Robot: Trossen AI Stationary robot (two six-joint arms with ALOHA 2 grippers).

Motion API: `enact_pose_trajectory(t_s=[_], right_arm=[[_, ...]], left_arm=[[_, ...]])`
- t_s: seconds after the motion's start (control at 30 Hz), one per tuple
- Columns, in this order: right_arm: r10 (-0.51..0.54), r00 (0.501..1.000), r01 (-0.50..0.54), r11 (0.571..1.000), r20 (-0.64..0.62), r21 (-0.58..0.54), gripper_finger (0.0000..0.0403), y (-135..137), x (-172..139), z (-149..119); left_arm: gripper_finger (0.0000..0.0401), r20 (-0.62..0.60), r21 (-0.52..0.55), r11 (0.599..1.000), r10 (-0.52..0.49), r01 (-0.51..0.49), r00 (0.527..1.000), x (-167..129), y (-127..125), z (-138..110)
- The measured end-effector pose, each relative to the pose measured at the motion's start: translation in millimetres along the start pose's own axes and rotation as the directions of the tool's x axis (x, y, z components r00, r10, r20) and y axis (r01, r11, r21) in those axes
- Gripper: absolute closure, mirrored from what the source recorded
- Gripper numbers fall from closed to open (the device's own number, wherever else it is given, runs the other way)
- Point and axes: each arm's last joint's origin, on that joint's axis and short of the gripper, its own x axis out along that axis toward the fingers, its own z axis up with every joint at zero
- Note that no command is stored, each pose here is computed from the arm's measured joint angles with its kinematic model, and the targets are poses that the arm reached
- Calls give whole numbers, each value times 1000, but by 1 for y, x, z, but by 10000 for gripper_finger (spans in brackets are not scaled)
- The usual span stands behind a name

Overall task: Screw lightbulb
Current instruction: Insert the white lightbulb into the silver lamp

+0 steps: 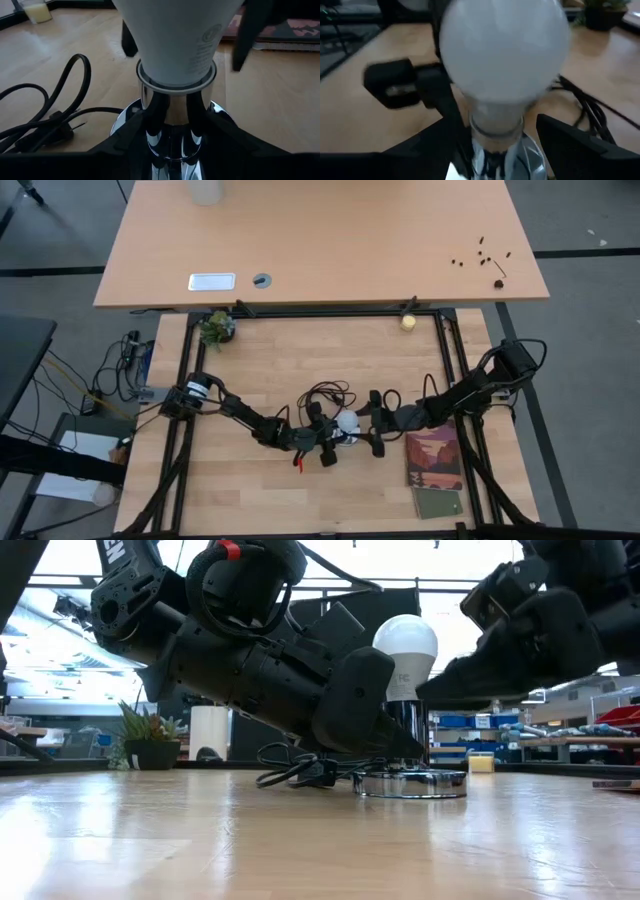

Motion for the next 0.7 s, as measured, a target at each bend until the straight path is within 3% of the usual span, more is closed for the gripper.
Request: enact_pose_trajectory(t_s=[0.4,0.57,0.7], right_arm=[[100,995,-100,994,-6,39,127,20,-7,-2],[225,972,-222,974,-71,46,128,41,-18,-13],[41,998,-41,999,-56,7,127,39,-20,-14]], left_arm=[[223,10,-67,995,73,-72,997,0,2,-1],[223,18,-87,985,149,-147,989,2,8,0],[223,4,-75,990,121,-120,993,1,6,-2]])
